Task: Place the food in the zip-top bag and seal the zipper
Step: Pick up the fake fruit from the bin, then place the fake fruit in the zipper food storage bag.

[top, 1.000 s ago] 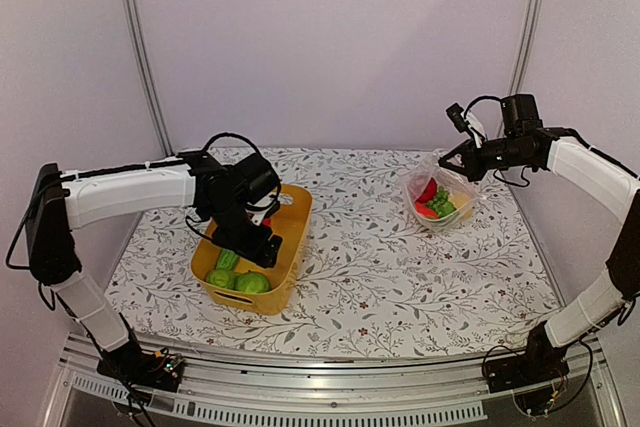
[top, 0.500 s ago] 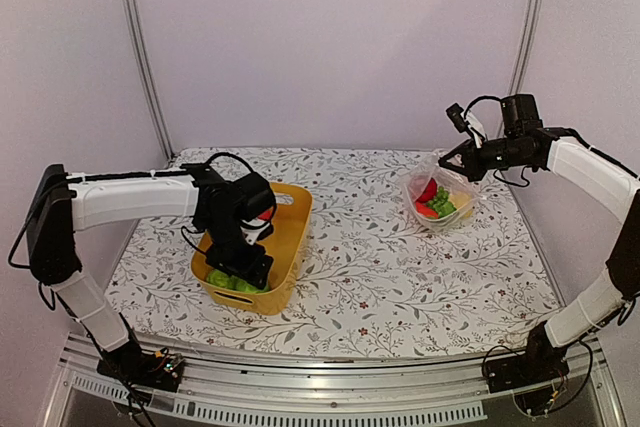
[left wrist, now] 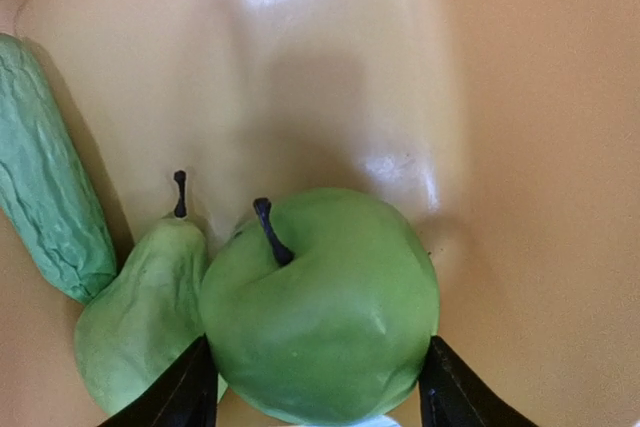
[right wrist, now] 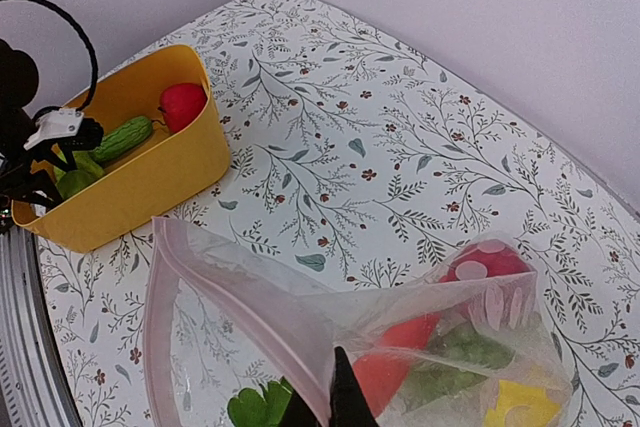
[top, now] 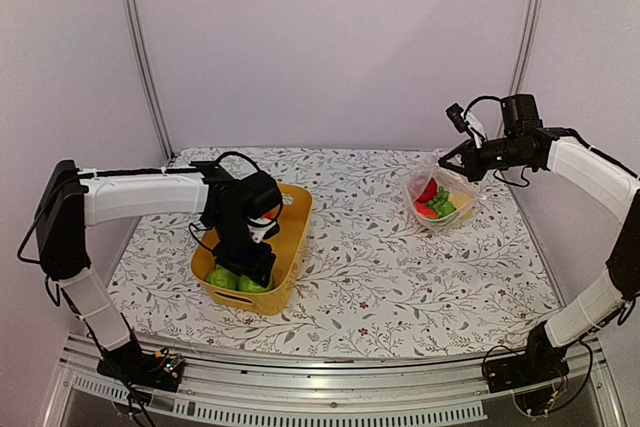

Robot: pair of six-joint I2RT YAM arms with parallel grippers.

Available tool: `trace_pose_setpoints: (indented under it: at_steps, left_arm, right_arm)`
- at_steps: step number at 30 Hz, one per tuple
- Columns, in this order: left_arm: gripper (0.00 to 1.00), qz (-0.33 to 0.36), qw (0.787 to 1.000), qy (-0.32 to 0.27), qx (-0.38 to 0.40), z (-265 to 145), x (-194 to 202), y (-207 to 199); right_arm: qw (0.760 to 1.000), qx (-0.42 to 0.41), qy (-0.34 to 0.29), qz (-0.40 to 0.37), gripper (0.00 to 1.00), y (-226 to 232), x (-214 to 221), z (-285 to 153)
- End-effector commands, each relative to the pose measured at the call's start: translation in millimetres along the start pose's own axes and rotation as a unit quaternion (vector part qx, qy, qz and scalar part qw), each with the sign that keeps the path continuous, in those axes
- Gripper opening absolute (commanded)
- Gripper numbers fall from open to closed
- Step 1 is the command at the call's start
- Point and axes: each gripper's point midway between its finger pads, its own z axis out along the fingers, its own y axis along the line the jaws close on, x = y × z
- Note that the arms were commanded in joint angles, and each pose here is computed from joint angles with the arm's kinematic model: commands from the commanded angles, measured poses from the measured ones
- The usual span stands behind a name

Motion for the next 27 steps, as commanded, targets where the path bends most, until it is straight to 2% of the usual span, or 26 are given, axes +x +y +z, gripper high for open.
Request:
trace_pose_setpoints:
  at_steps: [1, 7, 16, 21, 27]
  left_arm:
    - [0.48, -0.004, 0.999, -0.032, -0.019, -22.1, -16.3, 5.2]
    - [0.48, -0.005, 0.995, -0.081, -0.059, -57.0, -36.2, 16.6]
    - [0.49, -0.007, 0.981, -0.188, -0.049, -112.4, -89.7, 2.3]
    - [0.50, 0.020, 0.964, -0.262, -0.023, -147.4, -124.6, -18.9]
    - [0.49, 0.055, 0.935, -0.348, 0.029, -192.7, -162.8, -50.8]
  right_arm:
    - [1.000, 0.002, 0.009, 0.002, 0.00, -0.7, 7.1, 4.5]
    - [1.000, 0.002, 0.007, 0.004, 0.00, -0.7, 4.5, 3.3]
    - [0.999, 0.024, -0.010, 0.018, 0.00, -7.3, -23.1, -7.0]
    - [1.000, 0.019, -0.015, 0.018, 0.00, -5.2, -50.2, -13.8]
    - [1.000, 0.015, 0.003, 0.001, 0.00, 4.0, -74.2, -11.0]
